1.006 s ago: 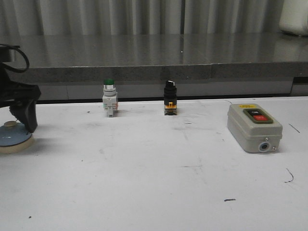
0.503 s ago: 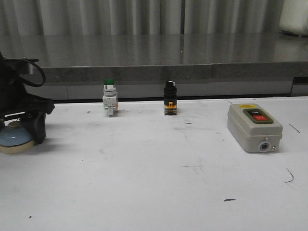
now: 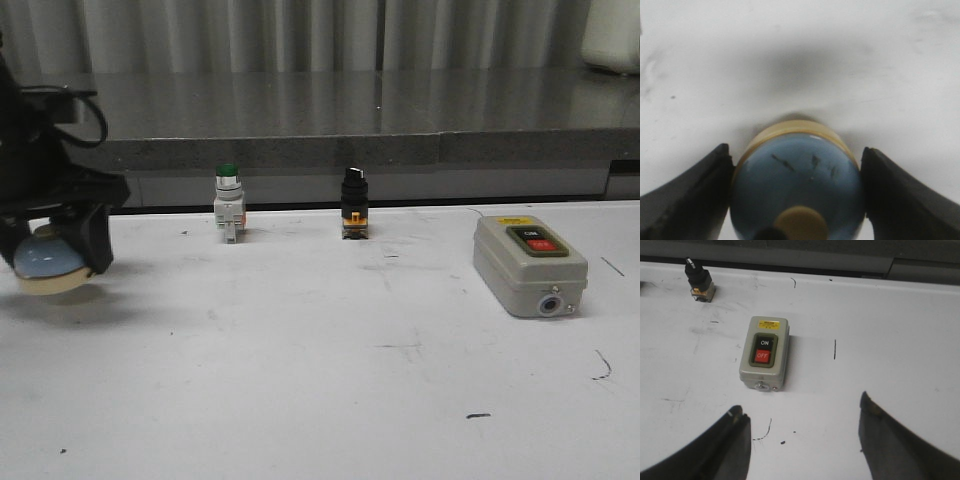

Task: Place and press bell with both arms
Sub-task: 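Close the left gripper around the blue bell's base and lift it, then carry the bell toward the table center and set it down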

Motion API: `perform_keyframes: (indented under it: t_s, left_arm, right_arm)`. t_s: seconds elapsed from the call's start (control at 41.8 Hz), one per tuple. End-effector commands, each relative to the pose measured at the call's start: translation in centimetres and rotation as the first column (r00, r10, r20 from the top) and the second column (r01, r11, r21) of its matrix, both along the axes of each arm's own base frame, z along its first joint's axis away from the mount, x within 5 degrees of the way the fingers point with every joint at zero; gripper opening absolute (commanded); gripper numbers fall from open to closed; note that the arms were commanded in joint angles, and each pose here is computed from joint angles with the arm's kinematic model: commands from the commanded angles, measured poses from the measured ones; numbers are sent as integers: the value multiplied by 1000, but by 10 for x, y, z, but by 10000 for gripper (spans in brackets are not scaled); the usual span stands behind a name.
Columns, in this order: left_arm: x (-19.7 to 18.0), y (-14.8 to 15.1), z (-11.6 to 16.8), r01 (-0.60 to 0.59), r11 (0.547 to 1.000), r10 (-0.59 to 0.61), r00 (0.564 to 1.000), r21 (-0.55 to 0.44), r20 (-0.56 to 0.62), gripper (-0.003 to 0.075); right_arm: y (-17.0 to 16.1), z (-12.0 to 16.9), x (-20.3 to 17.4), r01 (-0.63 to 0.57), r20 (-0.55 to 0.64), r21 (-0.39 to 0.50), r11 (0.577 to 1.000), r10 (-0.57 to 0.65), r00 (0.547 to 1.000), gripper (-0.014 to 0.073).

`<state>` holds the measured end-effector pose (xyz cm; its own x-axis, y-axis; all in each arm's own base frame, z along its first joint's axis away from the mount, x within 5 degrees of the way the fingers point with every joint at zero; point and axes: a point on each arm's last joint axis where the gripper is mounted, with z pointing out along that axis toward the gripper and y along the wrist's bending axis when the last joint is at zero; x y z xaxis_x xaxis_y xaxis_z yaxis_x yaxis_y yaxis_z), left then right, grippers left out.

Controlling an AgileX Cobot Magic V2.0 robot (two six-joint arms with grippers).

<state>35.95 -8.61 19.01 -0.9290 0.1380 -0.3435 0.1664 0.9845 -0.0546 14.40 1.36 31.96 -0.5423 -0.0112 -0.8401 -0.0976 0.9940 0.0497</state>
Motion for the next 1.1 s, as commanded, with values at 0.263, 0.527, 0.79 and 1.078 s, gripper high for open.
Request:
perform_keyframes:
  t_s: [0.263,0.527,0.79,1.078]
  left_arm:
    - [-25,-120,52,322,946,-319,944,-28,89,266]
    - [-23,-182,46,436,900,-431,897,-31,98,266]
    - [-16,-191,34,445,895,-442,893,-20,83,266]
    - [-15,-190,15,452,892,-452,892,13,4,267]
  right_arm:
    - [-1,15,3,6,96,-12,1000,-4,995,489]
    - [-1,15,3,6,96,-12,1000,-4,995,489]
    - [-1,15,3,6,96,-12,1000,-4,995,489]
    - [-1,15,3,6,96,-12,1000,-4,995,489]
